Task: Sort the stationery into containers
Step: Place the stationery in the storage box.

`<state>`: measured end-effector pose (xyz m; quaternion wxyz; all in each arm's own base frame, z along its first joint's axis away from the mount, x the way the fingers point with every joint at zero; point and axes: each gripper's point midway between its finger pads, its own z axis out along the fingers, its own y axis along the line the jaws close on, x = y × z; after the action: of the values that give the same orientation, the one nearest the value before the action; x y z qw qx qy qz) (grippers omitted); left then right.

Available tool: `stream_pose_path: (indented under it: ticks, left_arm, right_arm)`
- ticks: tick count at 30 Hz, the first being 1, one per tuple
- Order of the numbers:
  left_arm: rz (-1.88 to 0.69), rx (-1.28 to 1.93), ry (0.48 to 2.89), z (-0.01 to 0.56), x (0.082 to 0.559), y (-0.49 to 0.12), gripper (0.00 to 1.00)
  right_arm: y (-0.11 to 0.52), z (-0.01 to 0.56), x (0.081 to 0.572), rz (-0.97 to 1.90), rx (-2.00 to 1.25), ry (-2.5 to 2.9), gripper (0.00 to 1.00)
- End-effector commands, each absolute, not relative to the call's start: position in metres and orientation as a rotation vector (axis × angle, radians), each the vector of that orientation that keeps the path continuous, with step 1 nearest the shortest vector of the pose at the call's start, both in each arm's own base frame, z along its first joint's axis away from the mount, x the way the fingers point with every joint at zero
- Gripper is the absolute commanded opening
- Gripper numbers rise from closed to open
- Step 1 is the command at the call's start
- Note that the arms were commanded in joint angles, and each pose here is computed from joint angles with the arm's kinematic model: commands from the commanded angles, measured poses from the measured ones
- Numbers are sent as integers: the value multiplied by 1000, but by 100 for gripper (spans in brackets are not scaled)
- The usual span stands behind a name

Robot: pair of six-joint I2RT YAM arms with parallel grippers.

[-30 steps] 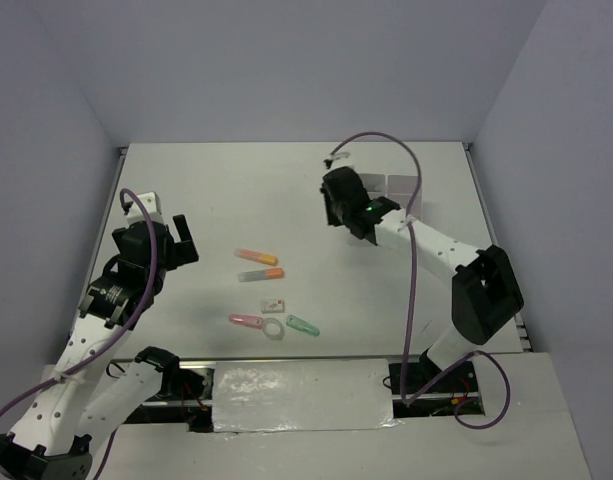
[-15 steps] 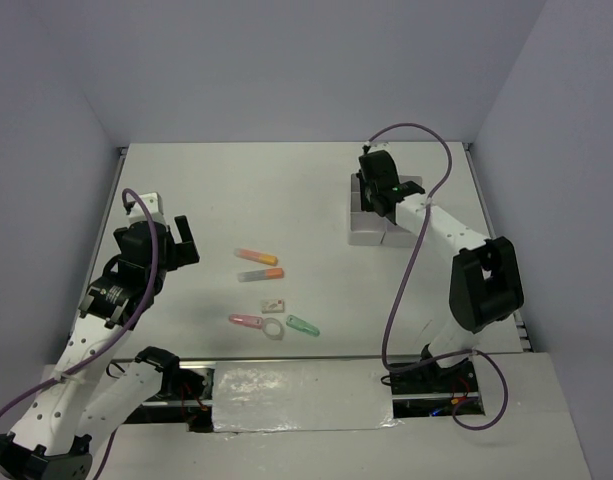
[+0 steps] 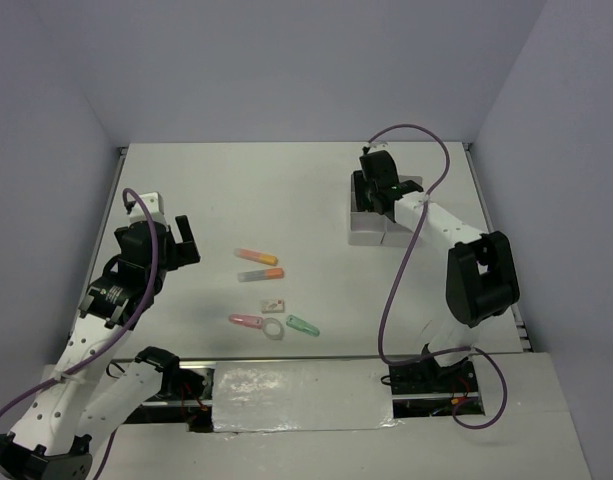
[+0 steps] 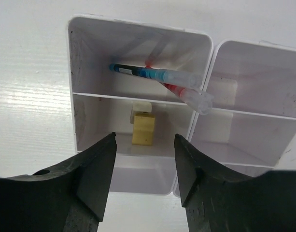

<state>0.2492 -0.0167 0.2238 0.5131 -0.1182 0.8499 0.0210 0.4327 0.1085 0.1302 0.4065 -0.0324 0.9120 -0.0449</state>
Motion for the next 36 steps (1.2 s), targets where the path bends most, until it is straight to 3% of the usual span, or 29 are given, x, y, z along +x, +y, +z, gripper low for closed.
stream_pose_path:
  ticks: [1,7,10,11,20,28,36]
  left_arm:
    - [34,-266,2011,232,254,-18,99]
    - [42,-276,2006,233,254,-17,99]
    - [71,-303,2009,231,253,-12,99]
    - [82,-317,2004,232,253,-9,99]
    - [156,-408,1980,235,247,8,99]
    - [136,-397,1970,238,247,6,99]
    - [110,-374,1968,239,247,2,99]
  right_arm:
    - [113,160,450,-76,-69,2208,60]
    - [130,189,438,47,-94,2145,65]
    - [175,206,418,141,-238,2083,85]
    - [188,209,413,169,-285,2069,99]
    - [315,176,370,328,-786,2072,100]
    - [392,149,290,578,-1147,2012,93]
    - [419,114,301,481,-1226,1995,85]
